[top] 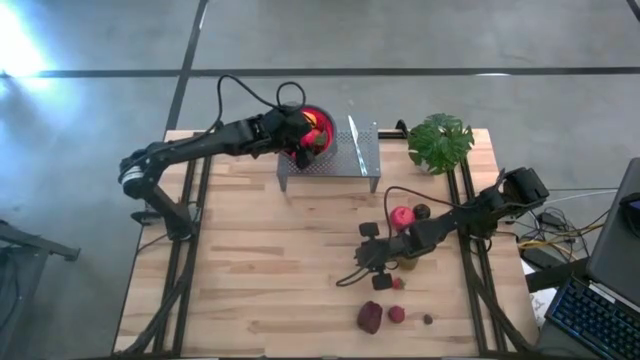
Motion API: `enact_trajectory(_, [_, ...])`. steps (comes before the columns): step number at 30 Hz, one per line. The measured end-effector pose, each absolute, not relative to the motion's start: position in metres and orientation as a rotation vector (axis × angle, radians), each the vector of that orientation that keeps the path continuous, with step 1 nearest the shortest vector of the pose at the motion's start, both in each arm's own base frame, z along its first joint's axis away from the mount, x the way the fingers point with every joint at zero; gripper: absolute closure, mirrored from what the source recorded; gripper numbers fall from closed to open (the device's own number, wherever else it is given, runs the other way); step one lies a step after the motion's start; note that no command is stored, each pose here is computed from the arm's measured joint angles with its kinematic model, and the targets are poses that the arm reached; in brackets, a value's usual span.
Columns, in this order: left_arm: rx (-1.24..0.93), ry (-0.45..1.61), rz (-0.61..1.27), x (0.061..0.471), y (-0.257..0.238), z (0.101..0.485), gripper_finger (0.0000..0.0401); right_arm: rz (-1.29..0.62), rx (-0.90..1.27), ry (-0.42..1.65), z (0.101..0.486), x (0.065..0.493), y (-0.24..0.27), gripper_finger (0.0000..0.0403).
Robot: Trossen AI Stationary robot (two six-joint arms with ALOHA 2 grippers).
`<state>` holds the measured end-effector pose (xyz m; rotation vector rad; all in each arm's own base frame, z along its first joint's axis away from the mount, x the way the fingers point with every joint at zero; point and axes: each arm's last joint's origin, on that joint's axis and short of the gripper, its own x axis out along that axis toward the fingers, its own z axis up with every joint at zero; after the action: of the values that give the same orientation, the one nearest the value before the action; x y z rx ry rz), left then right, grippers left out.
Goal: Pick & Place Fruit
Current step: Put the tomato into the red strainer bowl on the shelf, then put the red strawberry into the red strainer bowl on the shelf
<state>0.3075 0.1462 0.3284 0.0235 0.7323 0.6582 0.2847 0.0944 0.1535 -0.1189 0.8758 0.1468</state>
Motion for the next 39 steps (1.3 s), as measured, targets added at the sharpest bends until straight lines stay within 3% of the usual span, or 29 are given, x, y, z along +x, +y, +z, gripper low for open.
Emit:
enact_trajectory(10, [0.031,0.737,0.667,0.306,0.145,0.336,0.0006,0.147,-0.119,0.877,0.153,0.285,0.094,0.035])
enact_trajectory(21, [-0.023,0.691,0.657,0.29,0.125,0.396,0.0007,0.159,-0.146,0.877,0.153,0.285,0.094,0.0328])
enact_trajectory(27, [-0.047,0.628,0.594,0.282,0.094,0.41,0.0007,0.174,-0.181,0.871,0.154,0.285,0.095,0.0312])
enact_trajectory(34, [-0.043,0.62,0.448,0.292,0.045,0.402,0.0007,0.165,-0.183,0.935,0.167,0.287,0.095,0.0296])
enact_trajectory(39, [0.02,0.628,0.31,0.305,0.006,0.37,0.0007,0.044,-0.129,1.08,0.179,0.282,0.098,0.0289])
